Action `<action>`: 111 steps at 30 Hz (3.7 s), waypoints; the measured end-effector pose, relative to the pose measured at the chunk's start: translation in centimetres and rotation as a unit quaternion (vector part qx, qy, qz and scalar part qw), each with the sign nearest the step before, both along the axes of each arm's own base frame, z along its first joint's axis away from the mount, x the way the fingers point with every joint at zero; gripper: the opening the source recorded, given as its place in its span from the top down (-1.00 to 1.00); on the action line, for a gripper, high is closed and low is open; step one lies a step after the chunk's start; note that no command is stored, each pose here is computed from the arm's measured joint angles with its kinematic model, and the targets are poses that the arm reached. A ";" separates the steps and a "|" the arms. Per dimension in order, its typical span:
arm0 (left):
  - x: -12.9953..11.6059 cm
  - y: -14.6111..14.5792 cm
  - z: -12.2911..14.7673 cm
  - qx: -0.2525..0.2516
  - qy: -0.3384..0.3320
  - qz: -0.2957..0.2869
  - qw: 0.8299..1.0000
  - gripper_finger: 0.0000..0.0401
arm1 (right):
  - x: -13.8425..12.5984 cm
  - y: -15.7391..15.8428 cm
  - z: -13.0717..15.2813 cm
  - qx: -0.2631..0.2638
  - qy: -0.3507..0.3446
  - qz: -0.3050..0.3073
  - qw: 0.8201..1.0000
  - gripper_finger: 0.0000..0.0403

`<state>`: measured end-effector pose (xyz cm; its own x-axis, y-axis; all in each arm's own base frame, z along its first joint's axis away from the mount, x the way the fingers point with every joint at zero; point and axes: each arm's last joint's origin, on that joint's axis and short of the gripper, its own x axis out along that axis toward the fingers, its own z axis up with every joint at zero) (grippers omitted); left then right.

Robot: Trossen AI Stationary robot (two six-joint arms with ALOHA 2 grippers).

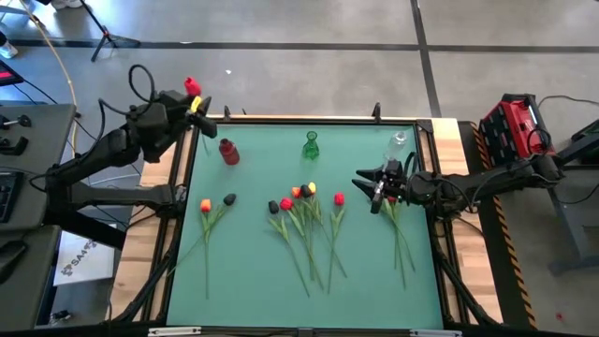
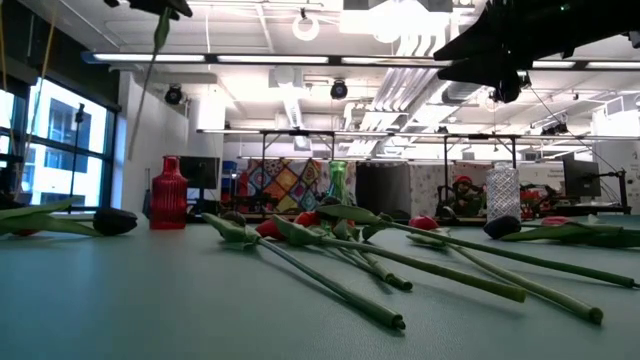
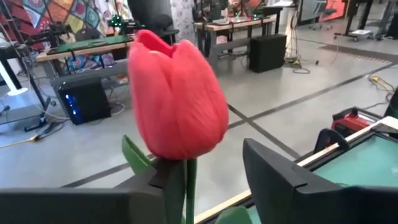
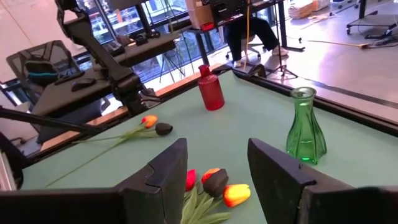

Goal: Sort flowers into vase by color
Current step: Put the left red tulip into the red vase

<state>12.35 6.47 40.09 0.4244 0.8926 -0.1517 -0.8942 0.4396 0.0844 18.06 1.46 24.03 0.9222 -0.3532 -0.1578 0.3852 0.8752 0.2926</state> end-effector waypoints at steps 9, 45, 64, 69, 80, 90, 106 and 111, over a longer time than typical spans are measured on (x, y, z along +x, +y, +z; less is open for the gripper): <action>0.2 0.1 1.0 0.030 -0.031 -0.004 0.999 0.65 | 0.0 0.0 0.0 -0.003 0.002 0.002 1.000 0.21; 2.0 3.6 0.5 0.036 -0.013 0.032 0.999 0.78 | 0.0 0.0 -0.3 -0.019 0.021 0.003 1.000 0.21; 1.6 3.3 1.0 0.047 -0.028 0.030 0.998 0.78 | -0.1 0.0 -0.4 -0.020 0.029 0.001 0.999 0.21; 1.3 3.1 1.2 0.048 -0.037 0.023 0.998 0.78 | -0.1 0.0 -0.4 -0.020 0.029 0.001 0.999 0.21; 1.2 2.9 1.1 0.037 -0.052 0.010 0.998 0.78 | -0.1 0.0 -0.4 -0.018 0.028 0.000 0.999 0.21; 1.2 2.9 0.4 0.008 -0.041 0.013 0.999 0.78 | -0.1 0.0 -0.4 -0.017 0.027 0.000 0.999 0.21; 2.5 3.6 -6.9 -0.075 0.012 0.012 0.997 0.64 | -0.1 0.0 -0.4 -0.014 0.026 0.005 1.000 0.21; 2.7 3.7 -8.0 -0.081 0.016 0.014 0.996 0.47 | -0.1 0.0 -0.3 -0.006 0.021 0.004 1.000 0.21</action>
<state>15.03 10.15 32.10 0.3931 0.8663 -0.3081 -0.9041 0.4252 0.0420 18.00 1.46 23.70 0.9179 -0.3475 -0.1914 0.3894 0.8817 0.2665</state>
